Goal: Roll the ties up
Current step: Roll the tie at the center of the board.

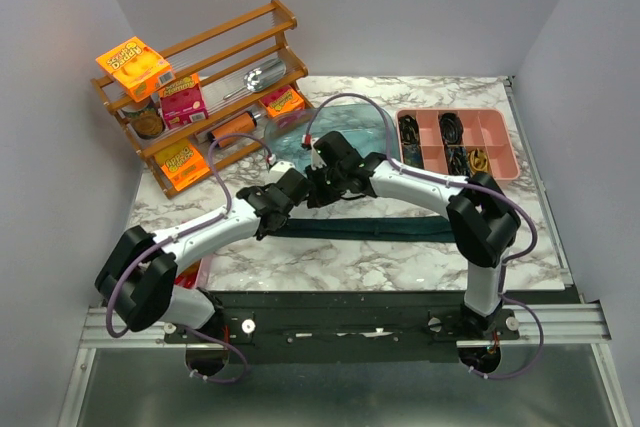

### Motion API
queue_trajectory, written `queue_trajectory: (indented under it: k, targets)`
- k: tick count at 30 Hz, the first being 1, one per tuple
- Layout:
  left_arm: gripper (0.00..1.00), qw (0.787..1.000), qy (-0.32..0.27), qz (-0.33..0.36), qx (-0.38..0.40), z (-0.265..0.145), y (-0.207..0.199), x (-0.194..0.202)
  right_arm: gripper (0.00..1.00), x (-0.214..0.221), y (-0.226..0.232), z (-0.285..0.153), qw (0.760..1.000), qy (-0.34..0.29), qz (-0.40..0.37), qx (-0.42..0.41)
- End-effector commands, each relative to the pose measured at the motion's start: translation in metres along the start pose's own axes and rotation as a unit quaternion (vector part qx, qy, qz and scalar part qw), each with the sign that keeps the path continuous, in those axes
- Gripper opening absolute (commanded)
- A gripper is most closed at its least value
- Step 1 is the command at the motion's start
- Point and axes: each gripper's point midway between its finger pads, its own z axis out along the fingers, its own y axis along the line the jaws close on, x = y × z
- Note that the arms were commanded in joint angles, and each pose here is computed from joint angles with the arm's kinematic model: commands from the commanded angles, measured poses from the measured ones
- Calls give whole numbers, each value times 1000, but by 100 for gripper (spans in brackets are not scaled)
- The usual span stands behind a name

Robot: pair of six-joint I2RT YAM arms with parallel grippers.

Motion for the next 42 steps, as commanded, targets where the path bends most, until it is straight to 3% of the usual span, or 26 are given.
queue_trajectory:
  k: [1,6,15,21,28,42]
  targets:
    - [0,998,-6,23,-53,-2,6,-4,0,-3,-24,-17,999,-13,7,38]
    - [0,997,3,46,-64,3,-6,0,0,4,-33,-18,999,-7,14,46]
    - [1,999,10,38,-11,14,-38,7,0,11,-36,-15,999,3,17,47]
    - [18,999,8,19,34,15,-54,9,0,13,-38,-16,999,3,17,49]
    - [54,997,4,6,81,12,-68,11,0,15,-38,-14,999,7,17,46]
    - [67,987,-42,-51,148,-8,-69,-15,0,11,-22,-19,1000,5,-3,4]
